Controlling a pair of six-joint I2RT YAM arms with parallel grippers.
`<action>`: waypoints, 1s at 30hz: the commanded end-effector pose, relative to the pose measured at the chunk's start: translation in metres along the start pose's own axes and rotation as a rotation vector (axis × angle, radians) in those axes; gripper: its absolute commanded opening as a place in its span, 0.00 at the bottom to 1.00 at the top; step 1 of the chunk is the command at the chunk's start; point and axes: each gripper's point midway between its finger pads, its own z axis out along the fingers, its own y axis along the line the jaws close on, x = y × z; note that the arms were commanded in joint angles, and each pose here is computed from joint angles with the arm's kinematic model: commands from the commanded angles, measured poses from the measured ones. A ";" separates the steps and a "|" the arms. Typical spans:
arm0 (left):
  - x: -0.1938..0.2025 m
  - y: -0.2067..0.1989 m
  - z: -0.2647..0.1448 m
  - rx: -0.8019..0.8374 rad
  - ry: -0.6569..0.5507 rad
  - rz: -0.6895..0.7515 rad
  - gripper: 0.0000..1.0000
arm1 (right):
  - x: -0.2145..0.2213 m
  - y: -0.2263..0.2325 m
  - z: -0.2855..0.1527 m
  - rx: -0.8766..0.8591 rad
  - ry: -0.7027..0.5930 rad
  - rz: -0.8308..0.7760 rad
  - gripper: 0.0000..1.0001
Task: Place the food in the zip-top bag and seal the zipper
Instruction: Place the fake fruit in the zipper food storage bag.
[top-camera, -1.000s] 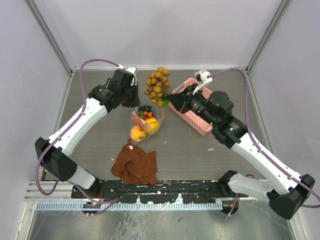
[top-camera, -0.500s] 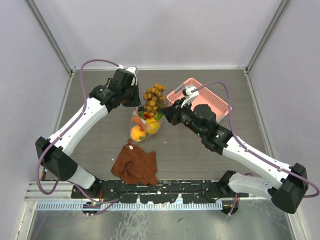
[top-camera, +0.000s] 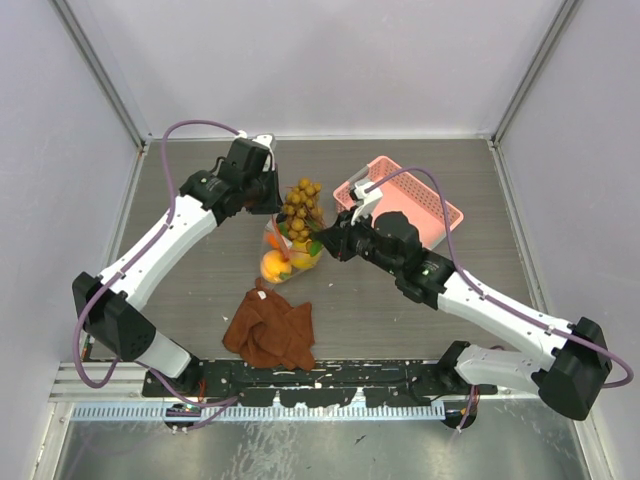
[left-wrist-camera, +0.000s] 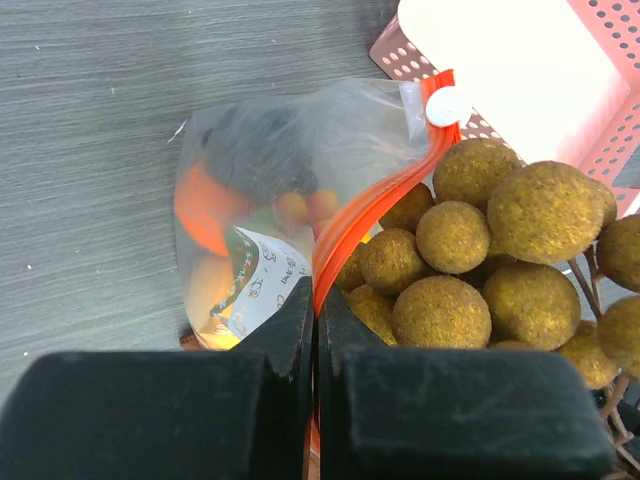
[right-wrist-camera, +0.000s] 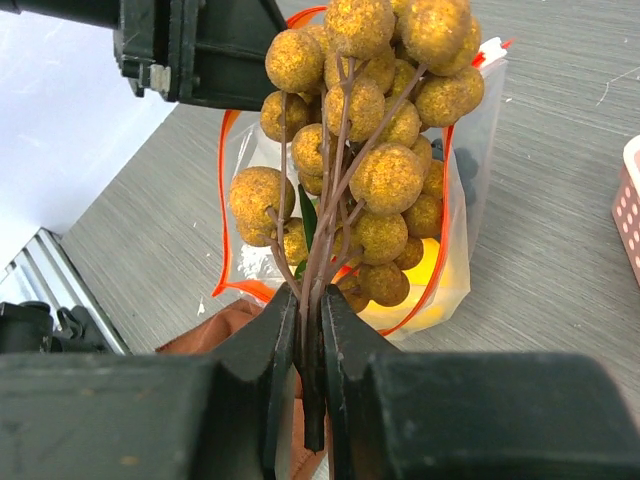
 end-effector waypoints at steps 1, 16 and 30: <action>-0.012 -0.007 0.002 0.032 -0.040 -0.007 0.00 | -0.026 0.024 -0.008 -0.093 -0.061 -0.044 0.01; -0.012 -0.003 0.002 0.012 -0.036 -0.003 0.00 | -0.017 0.028 -0.020 -0.122 0.001 -0.097 0.01; -0.009 -0.001 -0.009 0.028 -0.049 0.021 0.01 | -0.015 -0.003 -0.002 0.074 0.058 -0.071 0.01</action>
